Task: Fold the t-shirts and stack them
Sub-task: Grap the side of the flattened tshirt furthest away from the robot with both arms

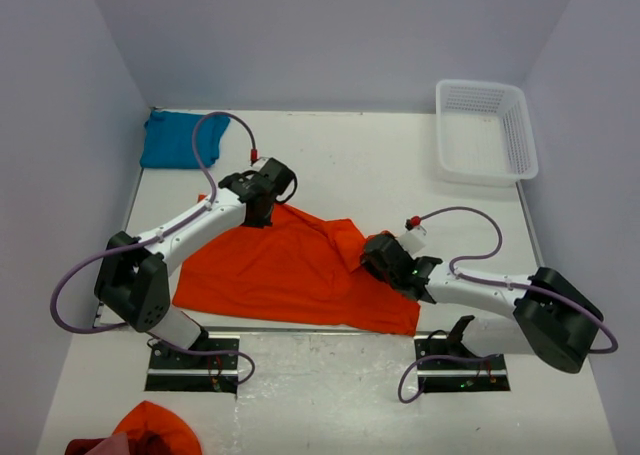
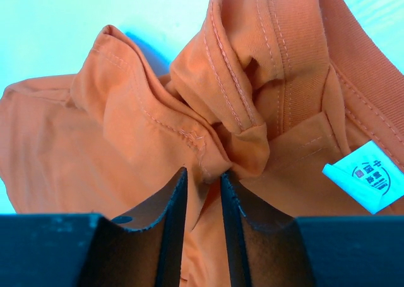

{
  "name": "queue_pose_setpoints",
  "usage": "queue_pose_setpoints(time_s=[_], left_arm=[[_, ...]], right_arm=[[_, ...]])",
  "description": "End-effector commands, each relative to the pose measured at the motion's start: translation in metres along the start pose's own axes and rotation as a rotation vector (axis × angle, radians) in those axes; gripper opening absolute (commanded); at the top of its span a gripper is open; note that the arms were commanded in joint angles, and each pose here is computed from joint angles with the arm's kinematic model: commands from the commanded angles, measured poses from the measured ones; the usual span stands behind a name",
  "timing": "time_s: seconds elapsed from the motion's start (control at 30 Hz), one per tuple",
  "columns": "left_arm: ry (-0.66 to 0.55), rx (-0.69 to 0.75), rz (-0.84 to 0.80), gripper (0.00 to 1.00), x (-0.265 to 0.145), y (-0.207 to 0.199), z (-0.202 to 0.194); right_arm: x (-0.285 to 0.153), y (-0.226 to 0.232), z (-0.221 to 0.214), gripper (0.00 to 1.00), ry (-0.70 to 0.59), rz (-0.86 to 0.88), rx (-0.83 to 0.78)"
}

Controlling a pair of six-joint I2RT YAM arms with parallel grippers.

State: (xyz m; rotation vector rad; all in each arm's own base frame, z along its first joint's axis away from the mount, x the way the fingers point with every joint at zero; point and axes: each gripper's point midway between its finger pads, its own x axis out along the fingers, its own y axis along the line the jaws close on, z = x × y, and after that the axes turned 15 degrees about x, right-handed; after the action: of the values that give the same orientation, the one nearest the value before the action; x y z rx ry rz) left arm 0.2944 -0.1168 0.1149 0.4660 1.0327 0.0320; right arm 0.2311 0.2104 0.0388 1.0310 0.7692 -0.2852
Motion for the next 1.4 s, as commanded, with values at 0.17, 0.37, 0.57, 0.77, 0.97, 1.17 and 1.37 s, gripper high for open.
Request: queue_pose_setpoints(time_s=[0.17,0.37,0.57,0.77,0.97,1.17,1.37], left_arm=[[-0.043,0.002,-0.022,0.00,-0.005,-0.002,0.004],[-0.031,-0.032,-0.010,0.00,0.001,-0.003,0.000],[-0.059,-0.294,-0.173,0.29,0.023,0.028,0.024],[0.083,-0.439,-0.168,0.39,0.084,0.074,0.029],[0.163,-0.489,-0.068,0.47,0.132,0.114,0.030],[0.179,-0.498,-0.036,0.40,0.147,0.127,0.051],[0.200,-0.495,-0.018,0.43,0.159,0.139,0.060]], right_arm=[[0.002,0.022,0.018,0.00,-0.057,0.024,0.019],[0.006,0.041,0.024,0.00,-0.074,0.005,-0.124],[-0.016,0.089,0.035,0.00,-0.030,-0.004,-0.413],[-0.027,0.111,0.041,0.00,0.008,-0.007,-0.597],[-0.028,0.118,0.032,0.00,0.081,0.024,-0.676],[-0.023,0.110,0.022,0.00,0.129,0.049,-0.704],[-0.022,0.100,0.027,0.00,0.126,0.042,-0.692]])
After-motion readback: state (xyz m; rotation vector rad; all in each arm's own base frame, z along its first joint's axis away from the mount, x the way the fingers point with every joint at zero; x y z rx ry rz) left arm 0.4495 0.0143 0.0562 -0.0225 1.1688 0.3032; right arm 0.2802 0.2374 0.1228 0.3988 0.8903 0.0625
